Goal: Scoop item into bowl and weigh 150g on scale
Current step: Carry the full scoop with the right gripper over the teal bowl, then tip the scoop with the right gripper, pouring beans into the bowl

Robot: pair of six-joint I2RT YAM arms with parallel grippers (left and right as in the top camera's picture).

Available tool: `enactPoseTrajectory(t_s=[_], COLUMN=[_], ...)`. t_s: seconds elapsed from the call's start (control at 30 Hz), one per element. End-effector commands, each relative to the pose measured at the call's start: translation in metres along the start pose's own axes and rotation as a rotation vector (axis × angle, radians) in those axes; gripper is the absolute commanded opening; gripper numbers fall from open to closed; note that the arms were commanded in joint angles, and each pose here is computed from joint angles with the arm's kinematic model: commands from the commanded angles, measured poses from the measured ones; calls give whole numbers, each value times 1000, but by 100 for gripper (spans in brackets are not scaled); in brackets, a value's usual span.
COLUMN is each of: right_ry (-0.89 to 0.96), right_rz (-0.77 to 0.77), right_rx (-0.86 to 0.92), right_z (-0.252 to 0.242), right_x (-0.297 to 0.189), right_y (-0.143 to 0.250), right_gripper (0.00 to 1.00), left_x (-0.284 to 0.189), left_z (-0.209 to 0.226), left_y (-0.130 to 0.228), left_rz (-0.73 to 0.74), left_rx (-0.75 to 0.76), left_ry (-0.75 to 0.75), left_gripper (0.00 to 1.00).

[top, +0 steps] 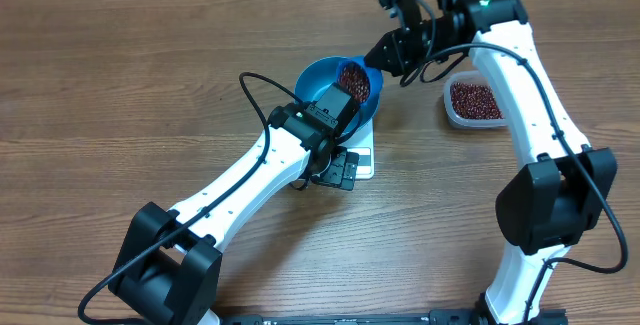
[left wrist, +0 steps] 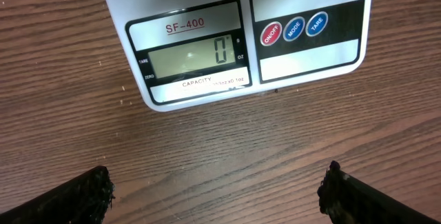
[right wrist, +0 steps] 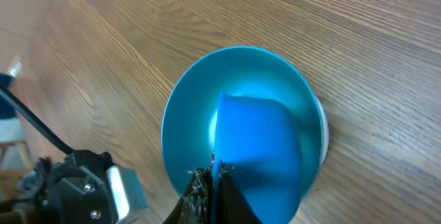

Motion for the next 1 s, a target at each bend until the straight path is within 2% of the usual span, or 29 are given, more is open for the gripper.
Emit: enactPoseTrajectory(t_s=[0.0, 0.63, 0.97], right_ry=[17, 34, 94], right_rz=[-57, -78, -132], right_rx=[-122, -312, -446], right_z=[20, 48, 69], right_x=[-18, 0, -26], right_y=[-14, -25, -32], right_gripper=[4, 4, 4], left_x=[2, 2, 2], left_z=[2, 2, 2], left_y=[2, 2, 2], left_rz=[3, 3, 3], left_rx=[2, 2, 2], left_ry=[-15, -15, -15], left_gripper=[100, 99, 100])
Point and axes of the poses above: each gripper's point midway between its finger pads, its own x axis out along the fingers, its own z axis along the line the jaws close on, y = z × x, the point moved 1 cm from there along -x, back along the fingers, and after that the axes turned 7 degrees about x, right-handed, at the moved point
